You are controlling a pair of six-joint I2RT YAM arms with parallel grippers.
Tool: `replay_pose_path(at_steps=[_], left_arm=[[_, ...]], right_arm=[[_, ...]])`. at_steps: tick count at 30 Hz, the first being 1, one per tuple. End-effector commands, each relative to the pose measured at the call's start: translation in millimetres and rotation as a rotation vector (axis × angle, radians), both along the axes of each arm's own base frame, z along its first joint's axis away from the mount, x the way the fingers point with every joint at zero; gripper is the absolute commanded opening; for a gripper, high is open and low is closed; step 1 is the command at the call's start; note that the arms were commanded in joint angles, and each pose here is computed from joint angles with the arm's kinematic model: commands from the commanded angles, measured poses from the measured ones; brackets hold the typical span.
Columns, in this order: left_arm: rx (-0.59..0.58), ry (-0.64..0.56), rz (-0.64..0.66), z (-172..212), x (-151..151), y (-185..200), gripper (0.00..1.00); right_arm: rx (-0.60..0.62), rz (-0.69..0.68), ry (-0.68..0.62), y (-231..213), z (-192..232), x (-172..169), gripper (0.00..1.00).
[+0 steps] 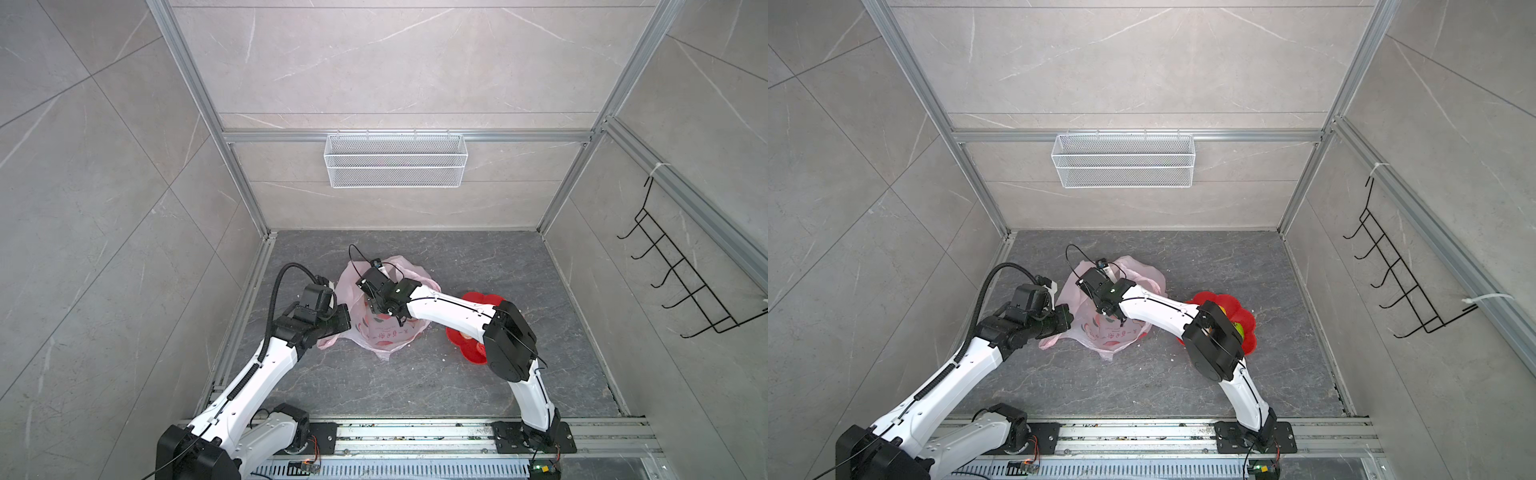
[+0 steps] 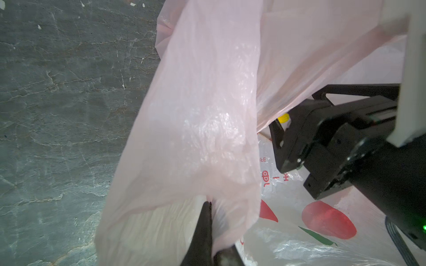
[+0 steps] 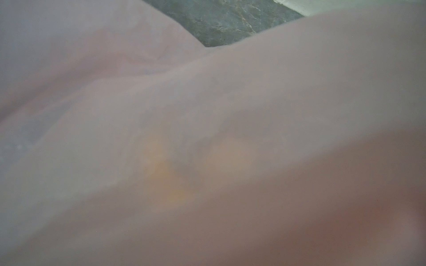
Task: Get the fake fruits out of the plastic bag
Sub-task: 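Close the right gripper on the cream-coloured fruit inside the bag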
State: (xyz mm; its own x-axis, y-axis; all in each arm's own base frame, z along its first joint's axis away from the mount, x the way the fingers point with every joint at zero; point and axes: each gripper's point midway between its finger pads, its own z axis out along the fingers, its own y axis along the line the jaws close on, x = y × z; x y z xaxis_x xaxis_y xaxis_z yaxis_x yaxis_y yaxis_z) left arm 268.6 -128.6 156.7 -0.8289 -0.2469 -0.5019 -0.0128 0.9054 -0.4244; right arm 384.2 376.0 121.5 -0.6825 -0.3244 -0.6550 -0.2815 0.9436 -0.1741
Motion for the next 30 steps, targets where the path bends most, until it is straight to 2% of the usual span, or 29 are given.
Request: replay_pose_path(at_steps=[1,13,30], left_arm=[[-0.025,-0.069,-0.022,27,7,-5,0.0],[-0.03,-0.085,-0.048,39,23,-14,0.0],[-0.023,-0.066,-0.072,33,30,-20,0.0]], right_arm=[[0.013,-0.094,0.001,-11,-7,12,0.83],[0.091,-0.179,0.042,-22,-24,34,0.85],[0.135,-0.187,0.089,-22,-52,54,0.89]])
